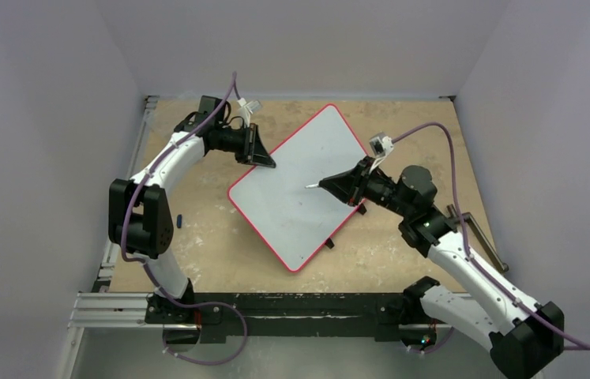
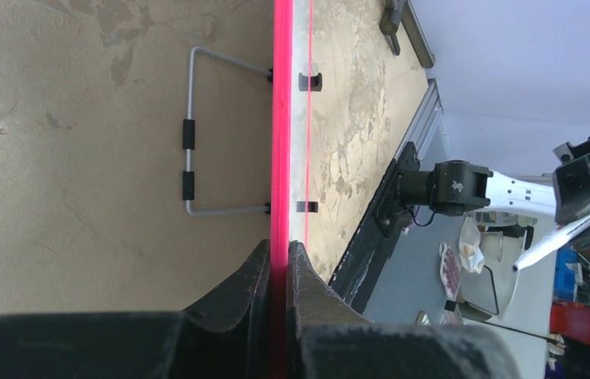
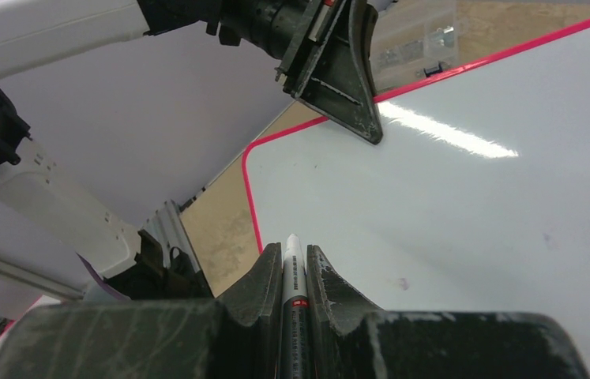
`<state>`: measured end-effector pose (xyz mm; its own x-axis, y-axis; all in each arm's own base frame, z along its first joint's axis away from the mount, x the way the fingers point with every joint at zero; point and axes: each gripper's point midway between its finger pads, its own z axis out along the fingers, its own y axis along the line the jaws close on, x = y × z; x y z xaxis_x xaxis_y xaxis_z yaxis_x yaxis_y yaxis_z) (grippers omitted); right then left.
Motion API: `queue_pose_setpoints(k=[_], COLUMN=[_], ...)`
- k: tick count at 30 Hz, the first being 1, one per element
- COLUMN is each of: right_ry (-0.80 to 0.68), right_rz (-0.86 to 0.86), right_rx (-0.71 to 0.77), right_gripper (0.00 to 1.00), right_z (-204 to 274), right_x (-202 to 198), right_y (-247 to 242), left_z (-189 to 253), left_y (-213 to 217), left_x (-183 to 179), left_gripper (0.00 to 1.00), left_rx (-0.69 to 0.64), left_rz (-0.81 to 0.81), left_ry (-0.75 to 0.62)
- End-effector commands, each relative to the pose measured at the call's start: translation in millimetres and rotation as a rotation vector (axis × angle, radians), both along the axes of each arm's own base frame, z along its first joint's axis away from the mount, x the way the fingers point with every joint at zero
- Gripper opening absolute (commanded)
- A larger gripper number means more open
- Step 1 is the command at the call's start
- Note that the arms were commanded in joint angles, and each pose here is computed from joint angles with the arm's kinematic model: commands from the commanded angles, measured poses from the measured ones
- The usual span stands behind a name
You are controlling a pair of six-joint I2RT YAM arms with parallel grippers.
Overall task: Write a sentence on the whiteboard
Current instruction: Hold the whiteboard on the whiteboard stand.
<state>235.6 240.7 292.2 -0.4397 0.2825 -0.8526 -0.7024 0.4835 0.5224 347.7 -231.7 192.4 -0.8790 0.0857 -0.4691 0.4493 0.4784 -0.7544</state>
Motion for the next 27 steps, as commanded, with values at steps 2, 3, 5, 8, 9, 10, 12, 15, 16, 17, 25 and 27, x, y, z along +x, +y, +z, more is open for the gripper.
queue_pose_setpoints(k=[2, 3, 5, 8, 9, 10, 12, 15, 16, 17, 25, 27], right_ry=[-0.159, -0.166, -0.175, -0.174, -0.175, -0.175, -0.177, -0.182, -0.183, -0.189, -0.197, -0.198], right_rz=[-0.015, -0.014, -0.005, 0.005, 0.01, 0.015, 0.033, 0.059, 0.068, 0.077, 0.116, 0.119], right_rx=[0.016, 0.014, 0.009, 0.005, 0.007, 0.007, 0.002, -0.005, -0.003, -0.001, -0.008, -0.011], right_gripper=[0.0, 0.0, 0.0, 0.0, 0.0, 0.0, 0.0, 0.0, 0.0, 0.0, 0.0, 0.0], right_z=[21.0, 19.8, 16.9, 9.9, 8.5, 6.5, 3.0, -0.3, -0.6, 1.4, -1.7, -2.5], right_x=[11.5, 12.8, 14.4, 17.0, 17.2, 17.7, 17.4, 16.0, 15.6, 15.4, 16.1, 17.2], right_y=[25.7, 30.5, 41.5, 57.8, 63.4, 69.5, 82.9, 101.9, 107.5, 113.3, 140.3, 144.5], left_z=[16.3, 16.0, 16.2, 16.9, 17.3, 17.5, 17.5, 18.0, 17.9, 18.1, 17.2, 17.6], left_y=[-3.9, -3.7, -3.6, -3.8, -4.0, -4.0, -3.9, -4.2, -4.3, -4.5, -5.3, -5.5], left_x=[3.7, 3.9, 3.8, 4.0, 4.2, 4.2, 4.7, 4.3, 4.2, 4.0, 5.2, 5.3], left_gripper=[0.0, 0.0, 0.0, 0.0, 0.0, 0.0, 0.0, 0.0, 0.0, 0.0, 0.0, 0.0], left_rx=[0.045, 0.047, 0.051, 0.054, 0.053, 0.053, 0.054, 0.055, 0.055, 0.056, 0.057, 0.057], left_rz=[-0.008, -0.006, -0.004, -0.003, -0.003, -0.002, 0.0, -0.001, -0.001, -0.001, -0.001, 0.0], left_ry=[-0.127, -0.126, -0.129, -0.133, -0.134, -0.134, -0.135, -0.137, -0.137, -0.138, -0.136, -0.136])
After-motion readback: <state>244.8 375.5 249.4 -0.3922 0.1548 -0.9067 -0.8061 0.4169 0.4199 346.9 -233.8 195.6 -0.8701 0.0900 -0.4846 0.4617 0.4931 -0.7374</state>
